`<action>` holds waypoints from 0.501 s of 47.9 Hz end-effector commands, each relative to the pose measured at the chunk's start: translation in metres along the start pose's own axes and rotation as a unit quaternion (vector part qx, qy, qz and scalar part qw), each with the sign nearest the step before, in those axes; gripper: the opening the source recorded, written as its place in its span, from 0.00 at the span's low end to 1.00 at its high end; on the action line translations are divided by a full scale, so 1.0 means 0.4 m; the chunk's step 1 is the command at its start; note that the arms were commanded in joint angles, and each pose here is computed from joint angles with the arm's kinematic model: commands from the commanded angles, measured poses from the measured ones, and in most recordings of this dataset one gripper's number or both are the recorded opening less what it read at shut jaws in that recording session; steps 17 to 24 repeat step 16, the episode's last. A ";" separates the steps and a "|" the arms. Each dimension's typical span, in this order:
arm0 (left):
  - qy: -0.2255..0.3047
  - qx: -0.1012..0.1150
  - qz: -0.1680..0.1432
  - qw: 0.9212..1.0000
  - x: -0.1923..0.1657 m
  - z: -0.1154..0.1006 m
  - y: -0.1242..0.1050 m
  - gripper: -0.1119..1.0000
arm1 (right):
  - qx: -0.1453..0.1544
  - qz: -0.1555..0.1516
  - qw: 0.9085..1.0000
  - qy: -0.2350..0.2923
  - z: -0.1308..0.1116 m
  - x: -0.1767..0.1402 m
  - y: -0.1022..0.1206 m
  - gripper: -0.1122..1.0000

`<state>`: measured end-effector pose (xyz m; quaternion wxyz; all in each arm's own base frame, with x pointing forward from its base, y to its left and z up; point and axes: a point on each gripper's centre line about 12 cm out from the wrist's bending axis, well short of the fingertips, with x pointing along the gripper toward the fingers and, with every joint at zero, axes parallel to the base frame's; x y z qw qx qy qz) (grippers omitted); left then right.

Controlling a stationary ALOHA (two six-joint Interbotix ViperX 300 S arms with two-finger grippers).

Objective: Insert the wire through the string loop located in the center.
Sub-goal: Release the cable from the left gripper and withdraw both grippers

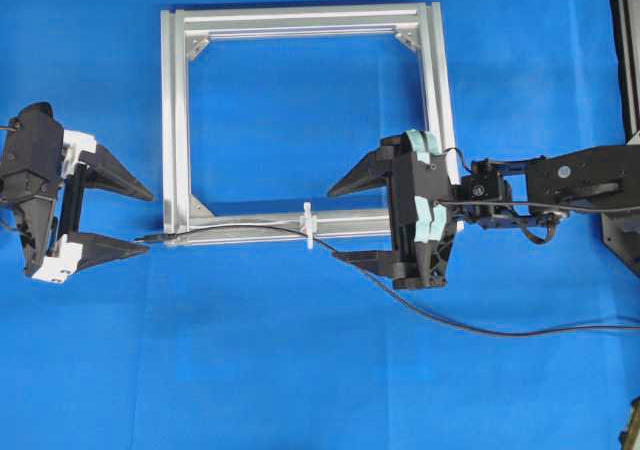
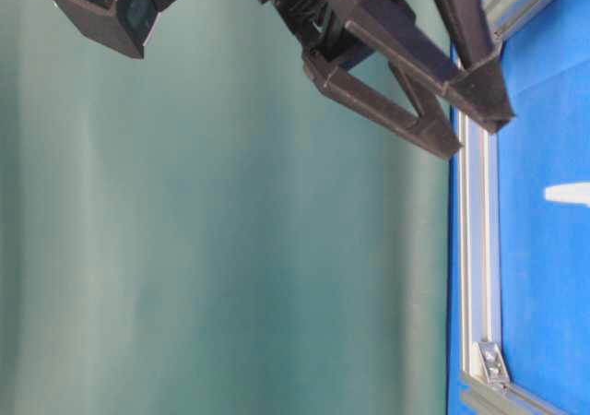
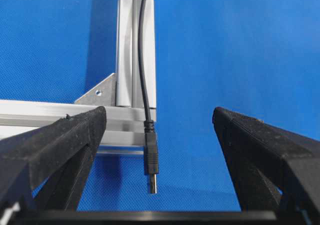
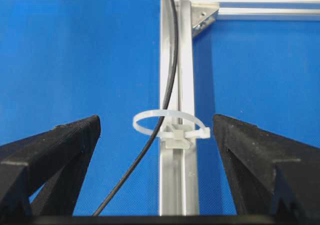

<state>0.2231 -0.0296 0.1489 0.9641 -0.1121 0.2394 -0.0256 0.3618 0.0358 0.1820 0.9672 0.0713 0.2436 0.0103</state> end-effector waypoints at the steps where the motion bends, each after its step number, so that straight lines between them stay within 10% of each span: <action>1: -0.012 0.002 -0.002 1.000 0.004 0.019 -0.004 0.92 | -0.001 0.003 1.000 -0.021 0.030 -0.013 0.003 0.91; 24: -0.013 0.002 -0.002 1.000 0.004 0.020 -0.004 0.92 | -0.002 0.003 1.000 -0.021 0.029 -0.013 0.004 0.91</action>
